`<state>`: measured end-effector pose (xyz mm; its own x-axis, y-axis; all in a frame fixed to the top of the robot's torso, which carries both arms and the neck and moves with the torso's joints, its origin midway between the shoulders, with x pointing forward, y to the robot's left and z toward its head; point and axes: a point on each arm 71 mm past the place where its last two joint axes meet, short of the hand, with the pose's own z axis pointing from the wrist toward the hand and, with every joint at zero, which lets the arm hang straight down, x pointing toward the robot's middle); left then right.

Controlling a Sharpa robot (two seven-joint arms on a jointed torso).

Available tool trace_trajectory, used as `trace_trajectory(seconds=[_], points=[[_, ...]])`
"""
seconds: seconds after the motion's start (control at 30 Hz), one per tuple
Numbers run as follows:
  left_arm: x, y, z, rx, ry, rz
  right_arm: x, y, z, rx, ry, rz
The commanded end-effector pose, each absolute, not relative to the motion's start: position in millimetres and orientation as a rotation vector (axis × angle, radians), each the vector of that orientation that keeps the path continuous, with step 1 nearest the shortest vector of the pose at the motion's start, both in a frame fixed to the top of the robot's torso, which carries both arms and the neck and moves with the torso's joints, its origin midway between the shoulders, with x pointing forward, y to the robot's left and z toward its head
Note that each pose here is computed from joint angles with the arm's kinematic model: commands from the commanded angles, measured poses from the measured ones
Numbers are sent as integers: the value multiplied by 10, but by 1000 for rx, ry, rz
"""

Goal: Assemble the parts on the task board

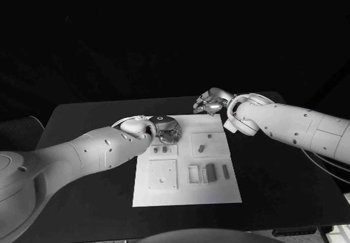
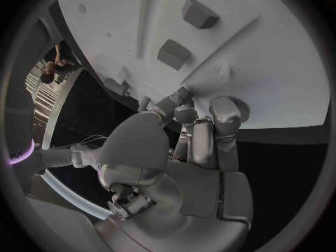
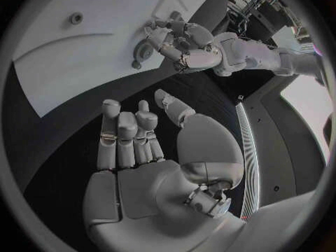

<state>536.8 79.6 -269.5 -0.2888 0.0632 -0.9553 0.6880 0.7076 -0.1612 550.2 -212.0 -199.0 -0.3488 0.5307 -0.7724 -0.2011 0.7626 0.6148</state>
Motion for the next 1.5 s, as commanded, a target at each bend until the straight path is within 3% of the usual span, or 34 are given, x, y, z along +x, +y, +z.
trace_trajectory(seconds=[0.03,0.83,1.5], points=[[5357,778,-2682,601,1758,-700,5498,-2110,-1986,250,1777,777],[5283,1049,-2602,530,1727,-734,5493,-2164,-1985,256,1776,769],[5346,1388,-2519,449,1726,-713,5494,-2196,-1986,259,1775,764]])
